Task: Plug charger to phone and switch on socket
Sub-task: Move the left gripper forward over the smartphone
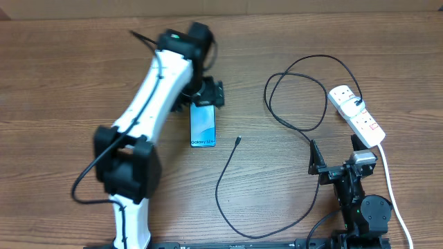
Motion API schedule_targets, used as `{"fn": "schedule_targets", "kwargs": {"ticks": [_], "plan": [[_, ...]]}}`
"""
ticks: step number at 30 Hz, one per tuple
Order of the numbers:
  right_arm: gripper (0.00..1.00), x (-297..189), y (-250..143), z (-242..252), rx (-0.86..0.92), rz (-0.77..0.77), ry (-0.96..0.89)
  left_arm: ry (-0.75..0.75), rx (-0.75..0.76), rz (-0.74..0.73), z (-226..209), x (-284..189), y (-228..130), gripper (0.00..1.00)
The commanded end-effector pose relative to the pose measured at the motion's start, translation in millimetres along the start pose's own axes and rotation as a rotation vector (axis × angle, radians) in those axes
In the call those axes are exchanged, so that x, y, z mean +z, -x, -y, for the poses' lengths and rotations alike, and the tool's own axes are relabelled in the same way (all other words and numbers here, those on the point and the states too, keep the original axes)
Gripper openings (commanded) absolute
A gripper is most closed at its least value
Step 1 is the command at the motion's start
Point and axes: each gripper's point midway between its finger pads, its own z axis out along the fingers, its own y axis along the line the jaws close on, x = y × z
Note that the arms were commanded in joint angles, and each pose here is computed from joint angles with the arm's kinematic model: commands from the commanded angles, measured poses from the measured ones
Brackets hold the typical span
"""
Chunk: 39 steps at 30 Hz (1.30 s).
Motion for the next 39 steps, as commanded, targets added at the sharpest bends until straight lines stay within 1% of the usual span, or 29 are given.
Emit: {"fn": "schedule_targets", "kwargs": {"ticks": [1, 5, 14, 18, 23, 29, 39], "plan": [[1.0, 0.3, -2.3, 0.1, -0.002, 0.001, -0.002, 0.114, 0.015, 0.042, 3.9, 8.8, 2.3, 1.0], [1.0, 0.3, -2.3, 0.1, -0.002, 0.001, -0.002, 0.113, 0.03, 0.057, 7.1, 14.7, 8.6, 1.0], [1.0, 0.3, -2.3, 0.1, -0.002, 0.001, -0.002, 0.086, -0.027, 0.079, -9.2, 22.3, 27.1, 1.0], [1.0, 0.2, -2.1, 0.1, -0.001, 0.002, -0.002, 0.037, -0.018, 0.056, -2.6, 40.4, 24.5, 1.0], [1.0, 0.2, -2.1, 0.1, -0.002, 0.002, -0.002, 0.045, -0.018, 0.033, -6.7, 63.8, 18.4, 1.0], [1.0, 0.3, -2.3, 0.1, -0.002, 0.001, -0.002, 0.008, -0.012, 0.05, -0.4, 79.4, 21.9, 1.0], [1.0, 0.2, -2.1, 0.1, -0.002, 0.002, -0.002, 0.079, -0.029, 0.066, -11.9, 87.2, 26.3, 1.0]]}}
